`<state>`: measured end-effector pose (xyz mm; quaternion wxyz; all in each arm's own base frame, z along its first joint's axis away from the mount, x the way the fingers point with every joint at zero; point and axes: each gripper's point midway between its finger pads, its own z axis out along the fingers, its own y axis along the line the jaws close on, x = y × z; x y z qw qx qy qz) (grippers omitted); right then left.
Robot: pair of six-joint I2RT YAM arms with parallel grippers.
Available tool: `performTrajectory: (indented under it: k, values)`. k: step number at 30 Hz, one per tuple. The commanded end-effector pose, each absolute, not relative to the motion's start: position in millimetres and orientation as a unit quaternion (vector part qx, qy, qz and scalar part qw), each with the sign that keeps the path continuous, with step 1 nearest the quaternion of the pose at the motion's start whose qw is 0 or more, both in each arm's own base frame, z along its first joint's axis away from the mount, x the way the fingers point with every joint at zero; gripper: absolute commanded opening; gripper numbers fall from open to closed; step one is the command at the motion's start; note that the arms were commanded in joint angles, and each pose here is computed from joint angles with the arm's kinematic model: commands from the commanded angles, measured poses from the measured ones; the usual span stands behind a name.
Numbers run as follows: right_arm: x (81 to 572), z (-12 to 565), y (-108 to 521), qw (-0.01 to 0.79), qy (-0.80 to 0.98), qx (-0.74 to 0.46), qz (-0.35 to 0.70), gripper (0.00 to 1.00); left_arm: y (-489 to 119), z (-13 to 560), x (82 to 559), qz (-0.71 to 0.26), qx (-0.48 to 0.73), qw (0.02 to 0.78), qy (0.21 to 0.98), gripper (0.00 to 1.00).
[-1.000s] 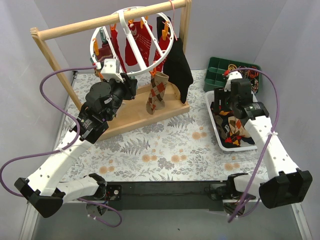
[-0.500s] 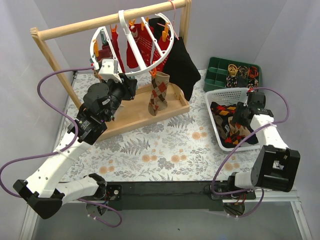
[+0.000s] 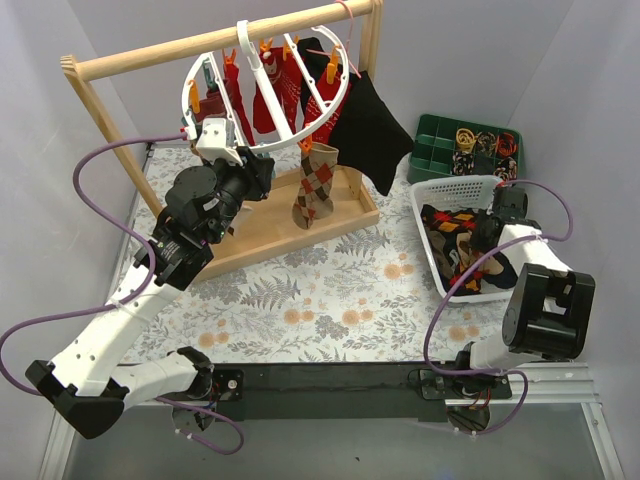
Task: Clip the socks to the hanger
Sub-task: Pick up the sock from the bin.
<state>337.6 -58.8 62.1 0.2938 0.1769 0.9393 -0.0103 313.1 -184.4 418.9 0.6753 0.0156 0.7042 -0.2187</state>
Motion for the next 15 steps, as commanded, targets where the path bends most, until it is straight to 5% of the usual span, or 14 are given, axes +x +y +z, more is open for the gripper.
performTrajectory:
  k: [1, 15]
  values:
    - [339, 101, -58, 0.342, 0.921, 0.188, -0.003, 0.01, -182, 416, 306, -0.218, 0.023, 0.67, 0.71, 0.0]
    - [383, 285, -25, 0.512, 0.832, 0.173, 0.123, 0.01, -178, 425, 306, -0.215, 0.019, 0.678, 0.703, 0.0]
